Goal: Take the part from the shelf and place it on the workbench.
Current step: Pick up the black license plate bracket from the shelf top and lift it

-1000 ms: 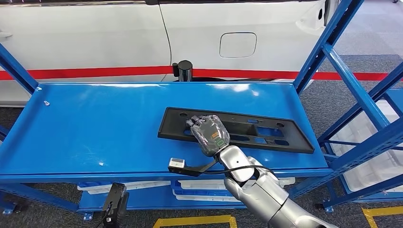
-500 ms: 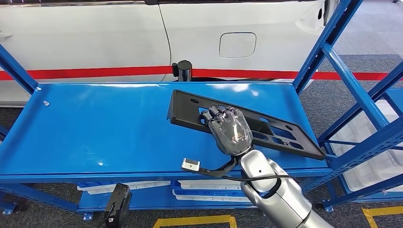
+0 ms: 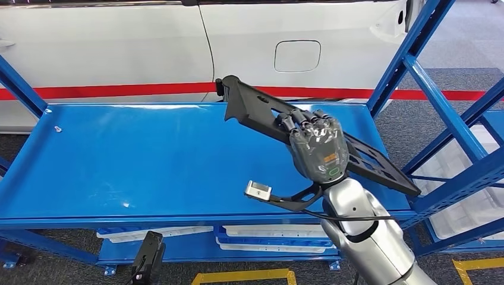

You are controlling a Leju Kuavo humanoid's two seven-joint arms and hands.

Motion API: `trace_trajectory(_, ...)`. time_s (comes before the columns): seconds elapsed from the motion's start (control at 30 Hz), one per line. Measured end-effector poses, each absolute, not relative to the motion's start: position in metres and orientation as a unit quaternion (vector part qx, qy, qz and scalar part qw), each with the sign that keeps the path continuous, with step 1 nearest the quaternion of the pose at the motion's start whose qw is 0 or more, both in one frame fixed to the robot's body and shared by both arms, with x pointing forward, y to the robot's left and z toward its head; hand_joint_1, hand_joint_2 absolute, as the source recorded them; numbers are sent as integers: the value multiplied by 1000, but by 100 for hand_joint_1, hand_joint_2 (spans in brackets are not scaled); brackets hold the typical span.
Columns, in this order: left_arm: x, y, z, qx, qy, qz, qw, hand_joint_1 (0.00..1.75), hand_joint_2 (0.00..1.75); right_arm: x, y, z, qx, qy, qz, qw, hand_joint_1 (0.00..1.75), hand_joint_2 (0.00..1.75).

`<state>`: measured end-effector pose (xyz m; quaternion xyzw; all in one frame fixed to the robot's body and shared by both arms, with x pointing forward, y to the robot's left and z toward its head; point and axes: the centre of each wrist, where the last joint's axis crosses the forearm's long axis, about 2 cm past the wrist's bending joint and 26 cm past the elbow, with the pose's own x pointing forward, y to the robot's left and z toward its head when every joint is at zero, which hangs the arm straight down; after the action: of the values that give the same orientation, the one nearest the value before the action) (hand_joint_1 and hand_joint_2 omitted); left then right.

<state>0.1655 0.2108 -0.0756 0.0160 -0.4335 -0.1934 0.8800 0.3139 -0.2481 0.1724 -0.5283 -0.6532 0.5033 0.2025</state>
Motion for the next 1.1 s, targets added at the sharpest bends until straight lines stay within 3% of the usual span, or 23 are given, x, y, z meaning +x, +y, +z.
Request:
trace_trajectory(0.03,165,211,-76,20,-432,-194,881,0,0,314,-251,180,-535,-657,493,198,173,175)
trace_trajectory(0.57,162,203,-76,-10,-407,-206,890,0,0,318,-266,235,-592,-658,441,149,175,175)
trace_trajectory(0.93,156,198,-77,-23,-402,-206,892,0,0,369,-271,382,-615,-703,349,80,175,175)
trace_trajectory(1.1,156,198,-77,-24,-402,-205,892,0,0,371,-268,397,-608,-716,335,79,175,175)
